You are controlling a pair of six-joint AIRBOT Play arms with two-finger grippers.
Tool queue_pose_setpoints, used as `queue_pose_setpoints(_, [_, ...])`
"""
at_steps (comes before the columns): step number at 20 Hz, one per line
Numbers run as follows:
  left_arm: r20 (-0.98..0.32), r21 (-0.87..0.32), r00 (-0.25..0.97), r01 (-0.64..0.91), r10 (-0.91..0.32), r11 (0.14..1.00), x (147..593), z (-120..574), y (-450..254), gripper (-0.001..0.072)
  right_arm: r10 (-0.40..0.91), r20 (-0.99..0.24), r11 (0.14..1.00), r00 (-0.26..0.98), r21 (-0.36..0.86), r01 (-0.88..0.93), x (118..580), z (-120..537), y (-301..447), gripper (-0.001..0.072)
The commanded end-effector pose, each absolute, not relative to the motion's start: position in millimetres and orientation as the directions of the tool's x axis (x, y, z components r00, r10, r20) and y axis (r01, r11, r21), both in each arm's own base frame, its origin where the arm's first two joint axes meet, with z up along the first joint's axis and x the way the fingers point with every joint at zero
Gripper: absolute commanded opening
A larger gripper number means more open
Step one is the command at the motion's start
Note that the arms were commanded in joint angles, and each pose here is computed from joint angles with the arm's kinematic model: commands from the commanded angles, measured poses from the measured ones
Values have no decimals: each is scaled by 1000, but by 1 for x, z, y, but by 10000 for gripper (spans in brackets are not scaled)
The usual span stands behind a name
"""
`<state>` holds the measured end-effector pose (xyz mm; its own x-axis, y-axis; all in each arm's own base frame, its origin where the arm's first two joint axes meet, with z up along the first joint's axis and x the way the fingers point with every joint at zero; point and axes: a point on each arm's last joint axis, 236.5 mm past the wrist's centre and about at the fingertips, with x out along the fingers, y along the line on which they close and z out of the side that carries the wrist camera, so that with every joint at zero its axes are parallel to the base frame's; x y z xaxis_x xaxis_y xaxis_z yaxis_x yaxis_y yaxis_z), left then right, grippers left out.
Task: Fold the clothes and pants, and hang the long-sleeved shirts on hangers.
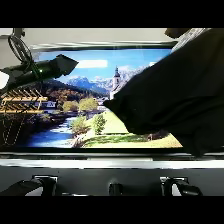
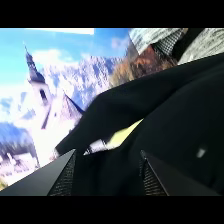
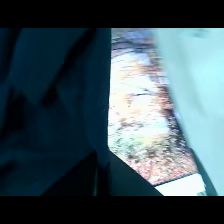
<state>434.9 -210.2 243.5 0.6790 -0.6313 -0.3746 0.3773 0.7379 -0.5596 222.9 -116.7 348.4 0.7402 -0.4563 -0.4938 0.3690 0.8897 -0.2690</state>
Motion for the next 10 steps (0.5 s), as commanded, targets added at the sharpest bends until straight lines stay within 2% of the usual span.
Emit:
queue_pose_setpoints(1, [-399, -591, 645, 362, -651, 721, 426, 238, -218, 452, -670, -323, 739, 668, -214, 638, 206, 404, -167, 20])
queue_pose_setpoints(4, [-411, -620, 630, 337, -659, 709, 422, 235, -221, 451, -823, -253, 567, 509, -308, 764, 196, 433, -208, 20])
queue_pose_setpoints(6, [-420, -629, 623, 324, -660, 707, 421, 233, -221, 451, -892, -188, 450, 410, -311, 837, 192, 454, -229, 20])
queue_pose_setpoints(10, [-420, -643, 623, 308, -660, 701, 420, 233, -221, 451, -931, -103, 364, 350, -325, 873, 215, 477, -245, 20])
